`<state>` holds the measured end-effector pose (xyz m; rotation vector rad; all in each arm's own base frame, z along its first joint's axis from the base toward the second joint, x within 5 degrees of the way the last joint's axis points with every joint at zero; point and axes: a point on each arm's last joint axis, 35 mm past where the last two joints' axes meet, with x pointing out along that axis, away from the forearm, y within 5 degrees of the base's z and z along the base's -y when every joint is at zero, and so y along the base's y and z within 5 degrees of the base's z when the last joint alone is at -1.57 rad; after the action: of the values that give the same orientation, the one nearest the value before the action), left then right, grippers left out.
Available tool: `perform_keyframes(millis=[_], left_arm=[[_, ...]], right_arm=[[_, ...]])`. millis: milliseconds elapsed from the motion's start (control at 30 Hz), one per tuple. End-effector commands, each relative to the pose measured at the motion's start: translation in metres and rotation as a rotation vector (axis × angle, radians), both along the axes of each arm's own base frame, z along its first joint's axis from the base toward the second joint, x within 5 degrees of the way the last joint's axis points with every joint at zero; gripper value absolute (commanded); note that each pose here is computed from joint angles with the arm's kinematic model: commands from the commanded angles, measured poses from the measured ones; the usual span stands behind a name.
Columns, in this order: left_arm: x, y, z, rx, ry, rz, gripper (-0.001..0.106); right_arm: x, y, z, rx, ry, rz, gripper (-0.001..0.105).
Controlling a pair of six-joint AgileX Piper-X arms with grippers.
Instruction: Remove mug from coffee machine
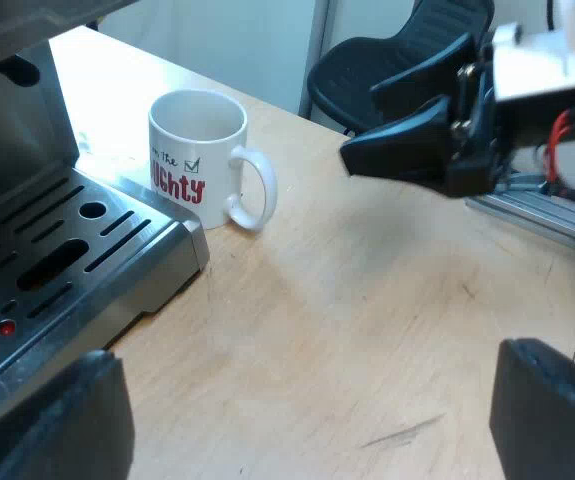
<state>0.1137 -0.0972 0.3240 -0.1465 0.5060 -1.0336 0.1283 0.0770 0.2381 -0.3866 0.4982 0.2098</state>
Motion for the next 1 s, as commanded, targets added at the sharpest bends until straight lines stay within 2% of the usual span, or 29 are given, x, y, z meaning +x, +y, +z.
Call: perform_keyframes(millis=[33,167,300,367,433,533,767,867,933,1000], left_arm=[[0.000,0.000,0.005,-0.022,0.008,0.023,0.087],[0.000,0.001,0.013,-0.049,0.034,0.079,0.087],[0.000,0.003,0.033,-0.068,-0.023,0.145,0.087],[0.002,0.005,0.041,-0.068,-0.049,0.194,0.087],[0.004,0.006,0.050,-0.077,-0.068,0.222,0.087],[0.010,0.010,0.056,-0.084,-0.074,0.253,0.087],[0.024,0.033,0.056,-0.094,-0.071,0.381,0.087],[0.029,0.047,0.056,-0.102,-0.064,0.438,0.087],[0.032,0.055,0.055,-0.098,-0.063,0.494,0.087],[0.033,0.059,0.055,-0.097,-0.064,0.522,0.087]], right_arm=[[-0.002,0.000,0.018,0.000,0.021,0.026,0.070],[0.000,0.002,0.038,0.007,0.016,0.046,0.070],[0.004,0.005,0.067,0.023,-0.028,0.054,0.070],[0.007,0.007,0.077,-0.002,-0.034,0.067,0.070],[0.013,0.012,0.089,-0.047,-0.039,0.092,0.070],[0.022,0.019,0.094,-0.077,-0.030,0.111,0.070],[0.040,0.031,0.091,-0.082,0.023,0.140,0.070],[0.050,0.029,0.087,-0.046,0.047,0.128,0.070],[0.060,0.020,0.084,0.020,0.071,0.086,0.070],[0.066,0.010,0.084,0.059,0.081,0.037,0.070]])
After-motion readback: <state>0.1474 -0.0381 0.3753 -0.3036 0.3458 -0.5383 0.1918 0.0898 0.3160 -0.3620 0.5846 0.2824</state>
